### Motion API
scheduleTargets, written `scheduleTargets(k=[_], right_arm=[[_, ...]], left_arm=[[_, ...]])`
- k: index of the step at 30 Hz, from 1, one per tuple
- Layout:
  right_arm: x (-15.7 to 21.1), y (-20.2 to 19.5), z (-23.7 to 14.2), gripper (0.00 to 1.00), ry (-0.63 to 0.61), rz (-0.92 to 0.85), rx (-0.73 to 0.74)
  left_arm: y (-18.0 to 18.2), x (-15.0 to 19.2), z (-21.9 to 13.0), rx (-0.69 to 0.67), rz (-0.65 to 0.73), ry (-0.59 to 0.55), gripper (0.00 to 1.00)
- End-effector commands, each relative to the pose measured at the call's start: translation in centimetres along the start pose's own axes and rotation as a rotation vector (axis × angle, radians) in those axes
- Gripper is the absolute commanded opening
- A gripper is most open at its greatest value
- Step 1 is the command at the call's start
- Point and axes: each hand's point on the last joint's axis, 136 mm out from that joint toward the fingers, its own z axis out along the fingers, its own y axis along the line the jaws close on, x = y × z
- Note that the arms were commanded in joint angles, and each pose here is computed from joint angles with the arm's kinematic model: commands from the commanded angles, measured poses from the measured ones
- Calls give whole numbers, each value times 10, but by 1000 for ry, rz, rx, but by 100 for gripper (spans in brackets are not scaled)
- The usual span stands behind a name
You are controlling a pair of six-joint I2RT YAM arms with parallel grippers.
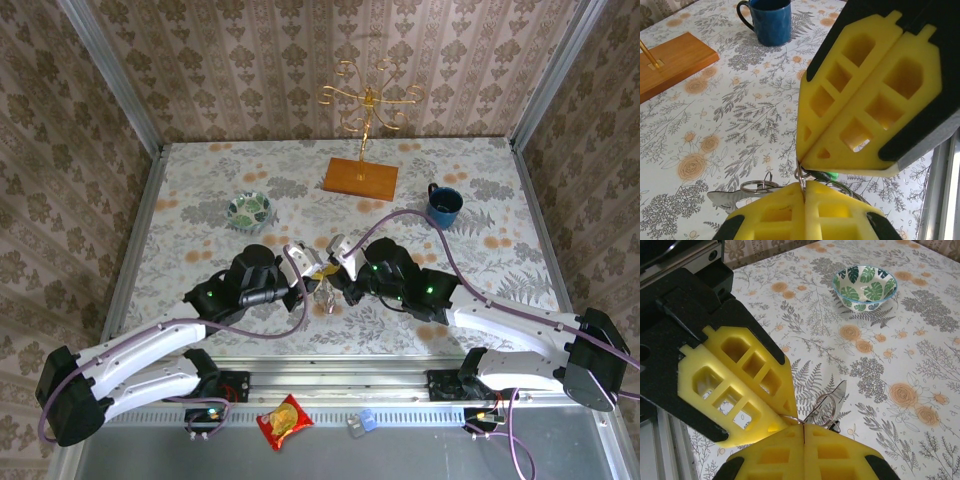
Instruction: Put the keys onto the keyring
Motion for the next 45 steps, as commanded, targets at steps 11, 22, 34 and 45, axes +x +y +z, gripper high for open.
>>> scheduleTargets(k=[11,22,34,45], right_arm=[[-12,-14,-3,0,-77,119,75],[-9,-15,-5,0,-72,135,83],[-4,-16,-4,0,-87,189,63],[-4,-19,-2,0,-113,260,30]], left_arm=[[-9,-9,0,0,60,-48,0],[-9,-6,-1,-13,70,-44,0],[-2,0,2,-52,71,-41,0],[-1,3,1,-59,69,-47,0]])
